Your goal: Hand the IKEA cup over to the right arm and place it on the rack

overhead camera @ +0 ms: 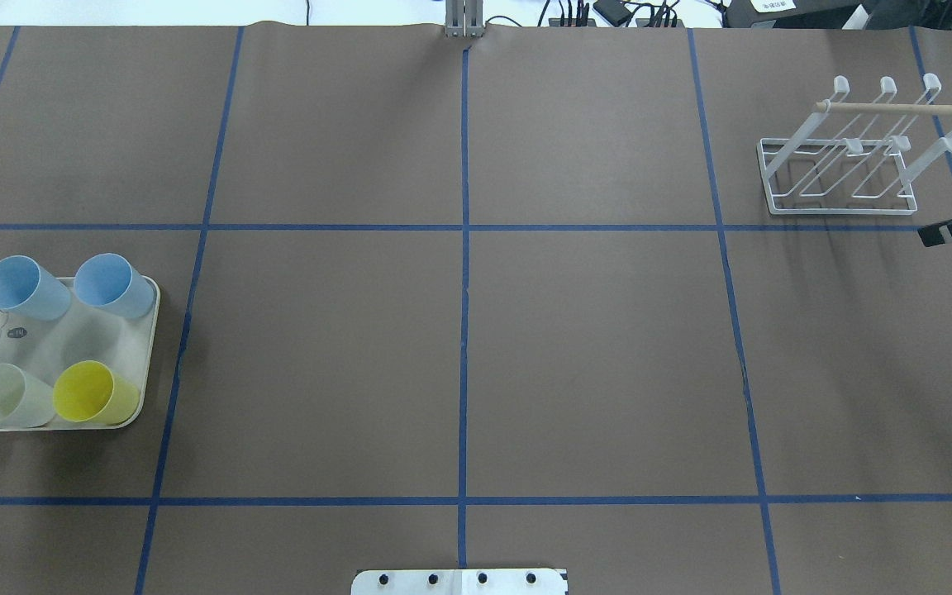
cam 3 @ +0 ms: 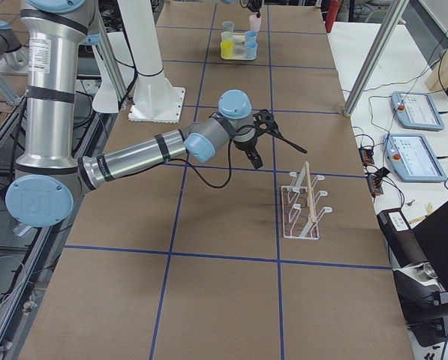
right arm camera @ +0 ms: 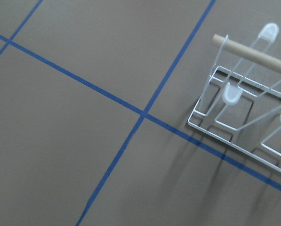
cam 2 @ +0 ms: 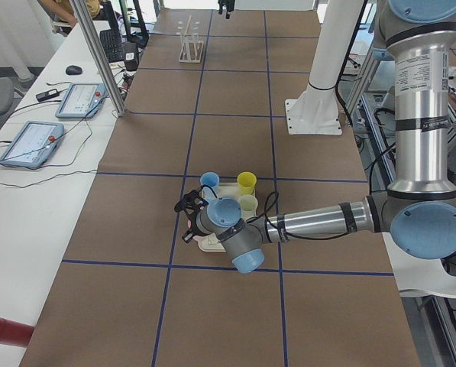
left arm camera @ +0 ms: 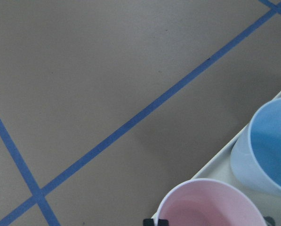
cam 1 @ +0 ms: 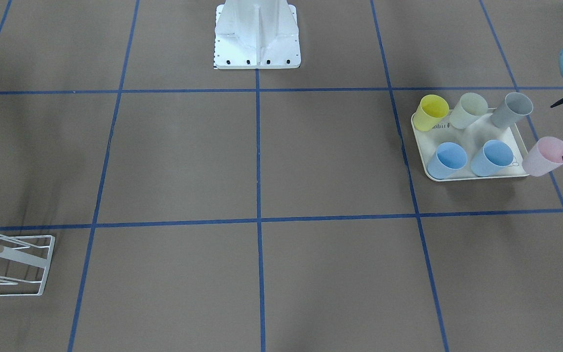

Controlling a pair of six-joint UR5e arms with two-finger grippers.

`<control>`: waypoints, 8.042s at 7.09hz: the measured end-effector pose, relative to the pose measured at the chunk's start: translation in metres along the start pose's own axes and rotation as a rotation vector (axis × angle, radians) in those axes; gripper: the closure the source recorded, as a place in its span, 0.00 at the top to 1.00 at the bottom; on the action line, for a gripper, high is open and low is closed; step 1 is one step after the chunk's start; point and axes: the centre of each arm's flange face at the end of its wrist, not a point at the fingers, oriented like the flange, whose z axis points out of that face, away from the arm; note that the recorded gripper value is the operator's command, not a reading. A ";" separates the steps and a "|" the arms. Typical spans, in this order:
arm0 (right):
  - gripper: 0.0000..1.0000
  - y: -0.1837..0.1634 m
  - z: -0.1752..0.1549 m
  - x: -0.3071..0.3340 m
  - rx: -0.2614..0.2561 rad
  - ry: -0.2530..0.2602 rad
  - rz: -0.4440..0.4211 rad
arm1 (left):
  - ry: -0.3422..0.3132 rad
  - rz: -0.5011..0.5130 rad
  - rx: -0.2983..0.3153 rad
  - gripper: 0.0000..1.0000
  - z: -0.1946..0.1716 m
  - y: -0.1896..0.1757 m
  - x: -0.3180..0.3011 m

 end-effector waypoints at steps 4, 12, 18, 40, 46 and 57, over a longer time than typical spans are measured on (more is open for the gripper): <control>0.95 -0.059 0.007 -0.037 0.173 -0.068 -0.227 | -0.021 -0.284 0.083 0.00 -0.113 -0.161 0.087; 0.98 -0.115 0.105 -0.257 0.351 -0.239 -0.505 | 0.667 -0.779 -0.052 0.00 -0.084 -0.298 0.412; 0.98 -0.079 0.153 -0.417 0.554 -0.288 -0.542 | 0.706 -0.855 -0.064 0.00 -0.028 -0.317 0.476; 0.62 -0.074 0.142 -0.420 0.630 -0.320 -0.537 | 0.672 -0.874 -0.099 0.00 0.011 -0.298 0.499; 0.55 -0.074 0.142 -0.416 0.628 -0.312 -0.541 | 0.688 -0.862 -0.084 1.00 0.001 -0.303 0.500; 0.32 -0.149 0.059 -0.091 -0.158 0.336 -0.832 | 0.383 -0.450 0.041 1.00 -0.014 -0.220 0.340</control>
